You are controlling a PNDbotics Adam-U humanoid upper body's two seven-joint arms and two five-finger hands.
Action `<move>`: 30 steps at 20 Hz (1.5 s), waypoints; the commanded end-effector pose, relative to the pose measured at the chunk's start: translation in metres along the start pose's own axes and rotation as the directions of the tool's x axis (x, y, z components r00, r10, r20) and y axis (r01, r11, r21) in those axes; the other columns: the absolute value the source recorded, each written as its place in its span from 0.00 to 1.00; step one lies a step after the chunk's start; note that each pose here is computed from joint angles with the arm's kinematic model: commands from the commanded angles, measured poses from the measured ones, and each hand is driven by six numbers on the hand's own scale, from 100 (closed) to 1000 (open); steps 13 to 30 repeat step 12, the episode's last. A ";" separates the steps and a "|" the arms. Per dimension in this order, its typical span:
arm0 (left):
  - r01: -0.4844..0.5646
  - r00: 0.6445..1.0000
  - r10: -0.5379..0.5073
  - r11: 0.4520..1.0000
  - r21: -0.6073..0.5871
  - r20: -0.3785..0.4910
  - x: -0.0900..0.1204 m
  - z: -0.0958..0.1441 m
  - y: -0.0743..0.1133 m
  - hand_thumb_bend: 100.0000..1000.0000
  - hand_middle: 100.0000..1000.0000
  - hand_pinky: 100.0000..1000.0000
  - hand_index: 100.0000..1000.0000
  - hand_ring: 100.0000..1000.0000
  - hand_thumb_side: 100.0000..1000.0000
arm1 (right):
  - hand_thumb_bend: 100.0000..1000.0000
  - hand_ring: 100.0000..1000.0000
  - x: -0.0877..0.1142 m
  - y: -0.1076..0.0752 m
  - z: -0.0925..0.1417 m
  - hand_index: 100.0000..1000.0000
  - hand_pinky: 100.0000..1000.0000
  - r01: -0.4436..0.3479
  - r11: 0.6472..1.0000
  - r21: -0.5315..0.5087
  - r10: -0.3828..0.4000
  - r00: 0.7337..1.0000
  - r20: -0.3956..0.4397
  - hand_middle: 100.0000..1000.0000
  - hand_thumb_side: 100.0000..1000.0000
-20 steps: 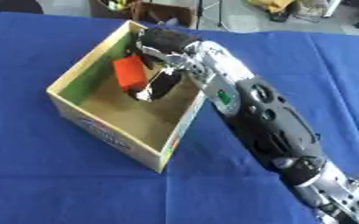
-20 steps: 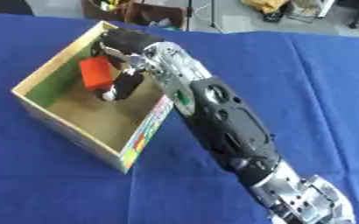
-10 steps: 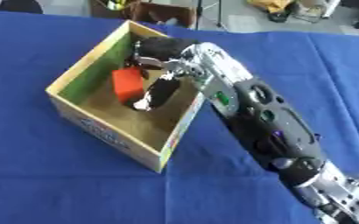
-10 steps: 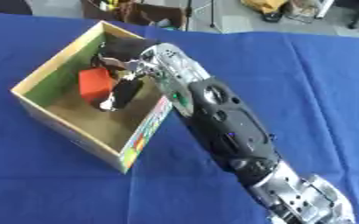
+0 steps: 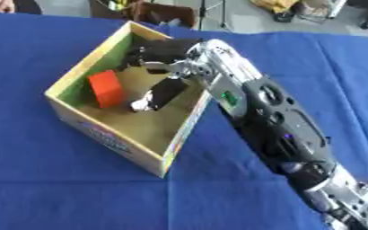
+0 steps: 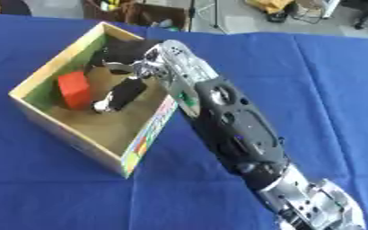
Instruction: Pick up objects on the table and place them in the box.
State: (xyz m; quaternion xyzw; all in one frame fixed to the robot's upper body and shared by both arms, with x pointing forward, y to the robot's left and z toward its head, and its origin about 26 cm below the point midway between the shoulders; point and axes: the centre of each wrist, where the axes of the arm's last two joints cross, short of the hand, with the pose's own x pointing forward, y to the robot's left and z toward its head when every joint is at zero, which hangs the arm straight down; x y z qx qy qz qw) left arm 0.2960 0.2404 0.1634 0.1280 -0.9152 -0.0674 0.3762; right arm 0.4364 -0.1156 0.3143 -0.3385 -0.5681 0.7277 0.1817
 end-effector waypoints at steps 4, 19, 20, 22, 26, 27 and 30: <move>0.004 1.000 -0.004 1.000 0.006 0.015 0.005 -0.002 0.003 0.00 0.59 0.25 0.75 0.54 0.85 | 0.16 0.90 -0.009 -0.020 0.025 0.93 0.87 -0.029 0.994 -0.104 0.026 0.999 -0.033 0.89 0.78; 0.015 1.000 -0.015 1.000 0.021 0.002 0.003 0.001 0.006 0.00 0.59 0.25 0.75 0.54 0.85 | 0.00 0.82 -0.019 -0.041 0.080 0.89 0.84 -0.014 0.940 -0.340 -0.008 0.998 -0.062 0.79 0.69; 0.015 1.000 -0.015 1.000 0.021 0.002 0.003 0.001 0.006 0.00 0.59 0.25 0.75 0.54 0.85 | 0.00 0.82 -0.019 -0.041 0.080 0.89 0.84 -0.014 0.940 -0.340 -0.008 0.998 -0.062 0.79 0.69; 0.015 1.000 -0.015 1.000 0.021 0.002 0.003 0.001 0.006 0.00 0.59 0.25 0.75 0.54 0.85 | 0.00 0.82 -0.019 -0.041 0.080 0.89 0.84 -0.014 0.940 -0.340 -0.008 0.998 -0.062 0.79 0.69; 0.015 1.000 -0.015 1.000 0.021 0.002 0.003 0.001 0.006 0.00 0.59 0.25 0.75 0.54 0.85 | 0.00 0.82 -0.019 -0.041 0.080 0.89 0.84 -0.014 0.940 -0.340 -0.008 0.998 -0.062 0.79 0.69; 0.015 1.000 -0.015 1.000 0.021 0.002 0.003 0.001 0.006 0.00 0.59 0.25 0.75 0.54 0.85 | 0.00 0.82 -0.019 -0.041 0.080 0.89 0.84 -0.014 0.940 -0.340 -0.008 0.998 -0.062 0.79 0.69; 0.015 1.000 -0.015 1.000 0.021 0.002 0.003 0.001 0.006 0.00 0.59 0.25 0.75 0.54 0.85 | 0.00 0.82 -0.019 -0.041 0.080 0.89 0.84 -0.014 0.940 -0.340 -0.008 0.998 -0.062 0.79 0.69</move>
